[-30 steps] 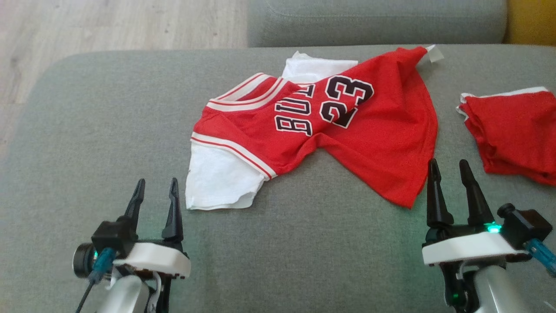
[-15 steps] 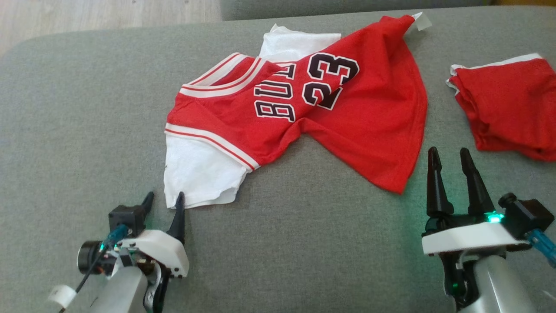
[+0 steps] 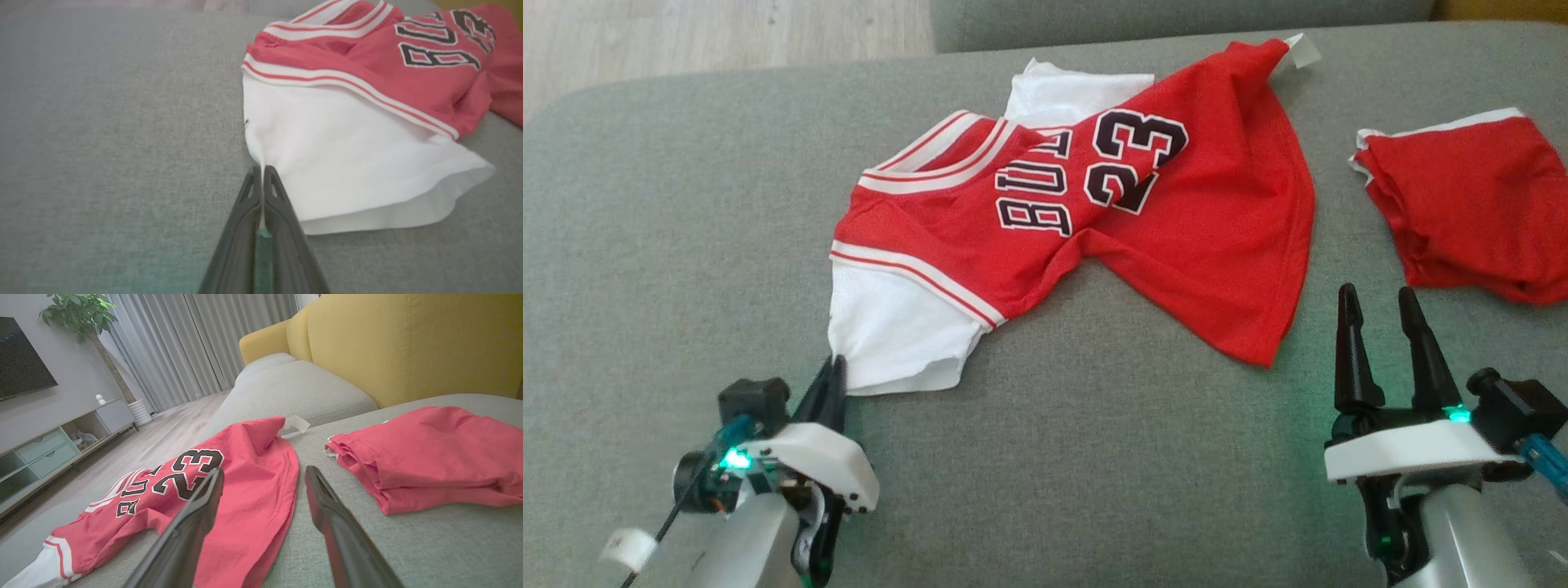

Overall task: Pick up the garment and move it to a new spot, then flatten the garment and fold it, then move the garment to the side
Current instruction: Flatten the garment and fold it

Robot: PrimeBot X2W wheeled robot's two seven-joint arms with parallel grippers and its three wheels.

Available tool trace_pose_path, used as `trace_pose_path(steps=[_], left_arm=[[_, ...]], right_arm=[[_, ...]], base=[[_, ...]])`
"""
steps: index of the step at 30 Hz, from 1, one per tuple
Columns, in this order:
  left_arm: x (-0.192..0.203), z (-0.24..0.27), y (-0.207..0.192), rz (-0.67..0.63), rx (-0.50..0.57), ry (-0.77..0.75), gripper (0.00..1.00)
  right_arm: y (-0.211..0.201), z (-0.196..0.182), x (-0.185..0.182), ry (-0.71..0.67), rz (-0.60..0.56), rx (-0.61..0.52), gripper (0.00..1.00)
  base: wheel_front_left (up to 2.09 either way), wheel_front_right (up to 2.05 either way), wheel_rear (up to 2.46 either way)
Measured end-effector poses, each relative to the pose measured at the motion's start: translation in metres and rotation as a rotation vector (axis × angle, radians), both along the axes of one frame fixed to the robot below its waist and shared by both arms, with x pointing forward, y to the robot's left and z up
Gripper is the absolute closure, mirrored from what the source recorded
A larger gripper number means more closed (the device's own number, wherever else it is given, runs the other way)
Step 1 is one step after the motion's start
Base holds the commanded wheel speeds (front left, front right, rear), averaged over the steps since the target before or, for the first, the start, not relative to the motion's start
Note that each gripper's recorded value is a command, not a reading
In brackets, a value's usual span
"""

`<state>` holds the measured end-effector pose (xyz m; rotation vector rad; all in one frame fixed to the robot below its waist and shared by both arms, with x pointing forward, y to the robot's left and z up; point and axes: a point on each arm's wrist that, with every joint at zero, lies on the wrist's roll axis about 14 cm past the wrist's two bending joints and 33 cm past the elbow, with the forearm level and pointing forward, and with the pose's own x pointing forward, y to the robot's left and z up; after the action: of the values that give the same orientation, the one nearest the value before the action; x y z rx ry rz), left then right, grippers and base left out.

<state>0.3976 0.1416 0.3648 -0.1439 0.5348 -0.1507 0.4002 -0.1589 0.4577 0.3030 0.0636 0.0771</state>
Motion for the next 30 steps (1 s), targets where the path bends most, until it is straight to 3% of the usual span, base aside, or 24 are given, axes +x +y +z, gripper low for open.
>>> trace_pose_path(steps=[5,14,24,30], left_arm=[[0.010,0.030,0.007,0.043,-0.030,-0.146,1.00],[0.032,0.094,0.009,0.080,-0.066,-0.398,1.00],[0.036,0.116,0.008,0.076,-0.071,-0.479,1.00],[0.034,0.121,0.011,0.081,-0.064,-0.496,1.00]], right_arm=[[0.001,-0.002,-0.003,0.009,0.003,-0.001,0.00],[0.026,-0.045,-0.016,0.163,0.073,0.025,0.00],[0.043,-0.087,-0.010,0.341,0.122,0.046,0.00],[0.053,-0.093,-0.004,0.371,0.157,0.048,0.00]], base=[[0.00,0.00,0.00],[0.00,0.00,0.00],[0.00,0.00,0.00],[0.00,0.00,0.00]])
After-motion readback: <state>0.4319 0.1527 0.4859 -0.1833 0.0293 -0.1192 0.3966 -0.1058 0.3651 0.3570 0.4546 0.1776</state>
